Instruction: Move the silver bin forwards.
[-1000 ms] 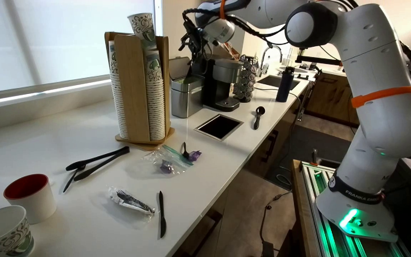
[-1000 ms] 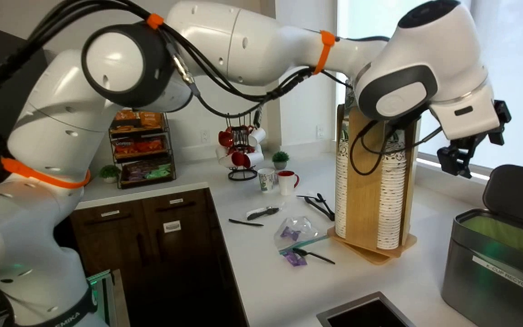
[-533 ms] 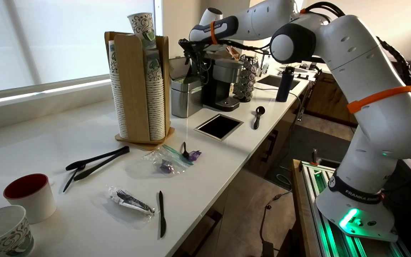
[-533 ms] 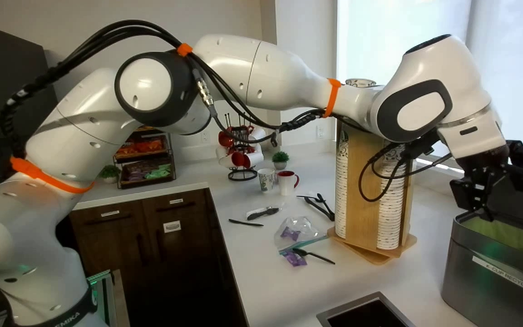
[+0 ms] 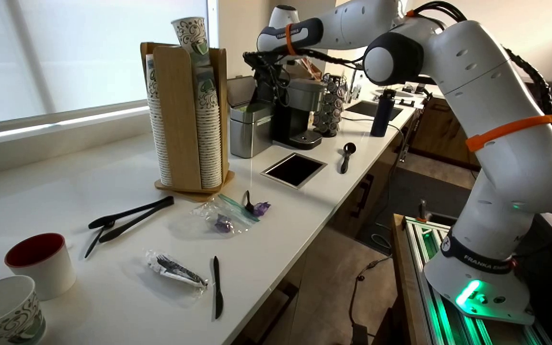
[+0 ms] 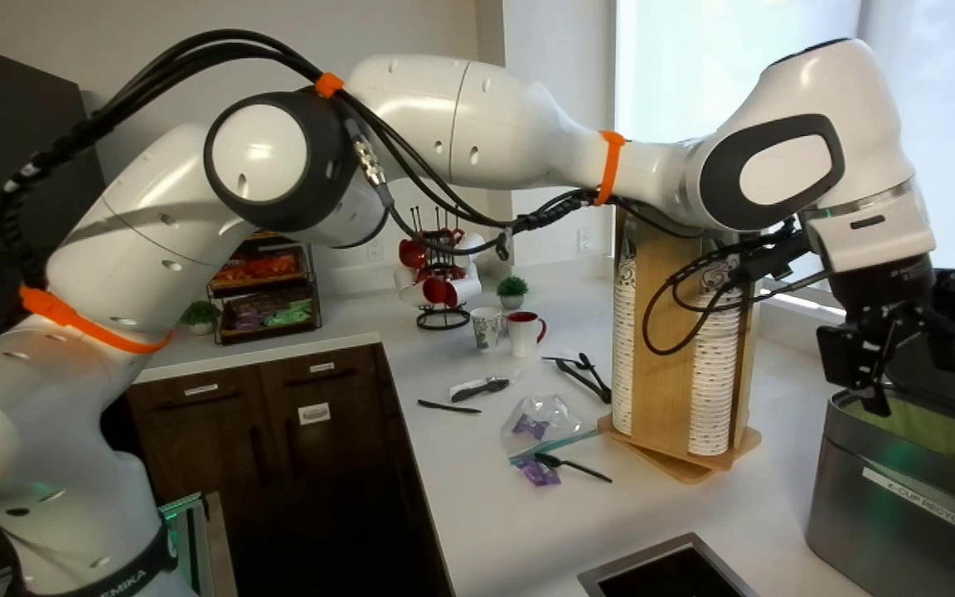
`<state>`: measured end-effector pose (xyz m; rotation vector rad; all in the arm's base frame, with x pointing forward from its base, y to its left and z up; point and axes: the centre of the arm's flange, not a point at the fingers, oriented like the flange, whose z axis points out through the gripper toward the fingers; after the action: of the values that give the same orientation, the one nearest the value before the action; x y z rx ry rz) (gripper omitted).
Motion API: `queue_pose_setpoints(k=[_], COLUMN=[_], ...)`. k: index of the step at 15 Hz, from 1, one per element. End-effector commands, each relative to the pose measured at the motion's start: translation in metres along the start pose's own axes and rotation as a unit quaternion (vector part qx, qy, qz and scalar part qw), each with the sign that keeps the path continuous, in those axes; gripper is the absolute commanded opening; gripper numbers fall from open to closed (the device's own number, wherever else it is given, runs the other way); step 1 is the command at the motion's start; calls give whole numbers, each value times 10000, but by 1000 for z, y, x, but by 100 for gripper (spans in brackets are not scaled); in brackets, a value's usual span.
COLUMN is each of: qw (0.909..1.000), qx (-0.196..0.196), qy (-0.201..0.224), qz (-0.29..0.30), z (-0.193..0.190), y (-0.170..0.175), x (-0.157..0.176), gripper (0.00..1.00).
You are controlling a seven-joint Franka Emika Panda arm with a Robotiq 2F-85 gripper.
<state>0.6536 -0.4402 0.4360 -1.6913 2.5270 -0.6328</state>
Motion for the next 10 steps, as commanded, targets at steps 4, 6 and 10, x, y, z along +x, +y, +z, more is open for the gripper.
queue_pose_setpoints(k=[4,6,10], qw=[9964,9978,9980], qx=[-559,-500,-417], qy=[392,268,453], qz=[496,344,137], z=[24,15,22], y=[-19,6,3], x=[24,20,28], gripper=[100,100,100])
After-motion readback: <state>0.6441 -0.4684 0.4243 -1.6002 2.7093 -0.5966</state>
